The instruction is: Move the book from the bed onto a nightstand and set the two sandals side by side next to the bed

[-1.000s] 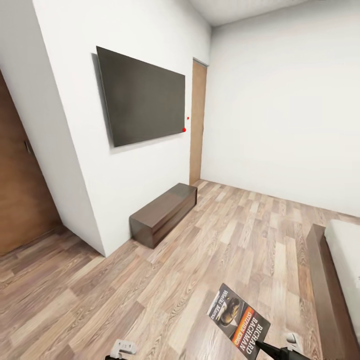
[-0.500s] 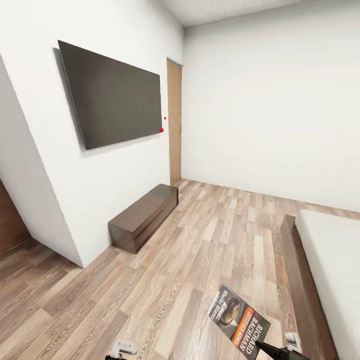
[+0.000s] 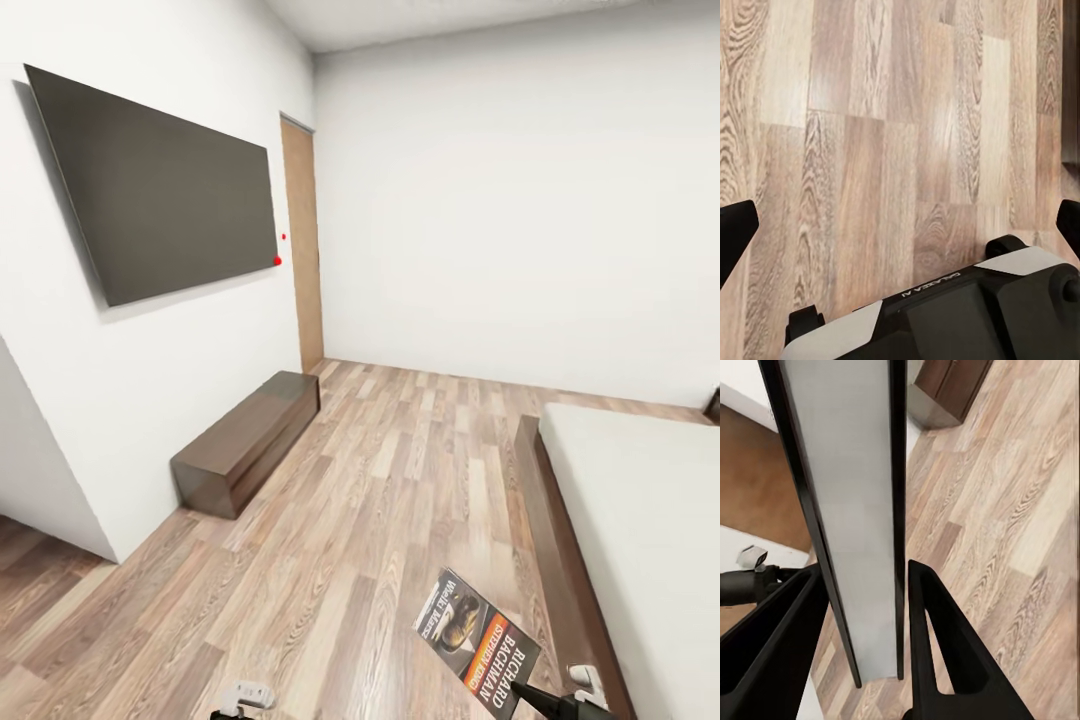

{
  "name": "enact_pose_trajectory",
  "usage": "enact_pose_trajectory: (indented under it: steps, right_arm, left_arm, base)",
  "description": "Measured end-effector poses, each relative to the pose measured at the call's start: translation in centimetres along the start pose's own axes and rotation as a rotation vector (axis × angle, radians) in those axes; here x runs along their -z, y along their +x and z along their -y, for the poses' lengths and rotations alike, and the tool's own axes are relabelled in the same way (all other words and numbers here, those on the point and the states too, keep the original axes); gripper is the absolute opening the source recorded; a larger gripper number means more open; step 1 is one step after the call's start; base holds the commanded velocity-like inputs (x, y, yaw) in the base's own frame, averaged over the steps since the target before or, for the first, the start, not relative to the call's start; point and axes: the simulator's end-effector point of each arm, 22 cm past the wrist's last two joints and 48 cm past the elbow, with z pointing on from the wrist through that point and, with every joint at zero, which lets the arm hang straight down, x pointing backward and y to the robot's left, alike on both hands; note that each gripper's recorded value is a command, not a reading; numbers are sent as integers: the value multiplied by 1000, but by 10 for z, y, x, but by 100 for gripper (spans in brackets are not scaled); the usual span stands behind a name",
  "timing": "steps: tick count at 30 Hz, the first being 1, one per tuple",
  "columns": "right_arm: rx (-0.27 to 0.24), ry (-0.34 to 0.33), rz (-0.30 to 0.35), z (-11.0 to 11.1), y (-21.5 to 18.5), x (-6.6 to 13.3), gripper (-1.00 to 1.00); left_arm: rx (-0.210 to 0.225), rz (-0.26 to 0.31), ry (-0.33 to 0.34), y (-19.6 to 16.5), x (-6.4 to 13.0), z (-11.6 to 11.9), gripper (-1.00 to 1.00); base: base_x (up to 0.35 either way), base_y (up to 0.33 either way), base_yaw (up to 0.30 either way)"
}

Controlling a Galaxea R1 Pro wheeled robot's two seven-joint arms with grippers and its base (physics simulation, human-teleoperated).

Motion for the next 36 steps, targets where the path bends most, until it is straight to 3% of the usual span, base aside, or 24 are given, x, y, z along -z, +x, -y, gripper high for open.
enact_pose_trajectory:
  steps: [15, 36]
  right_arm:
    - [1, 0, 4, 0, -1, 0, -100]
    - [2, 11, 6, 3, -1, 1, -100]
  left_arm:
    - [0, 0, 1, 0, 0, 0, 100]
    - [0, 0, 1, 0, 0, 0, 100]
  base:
    - [0, 0, -271]
    - [0, 0, -14]
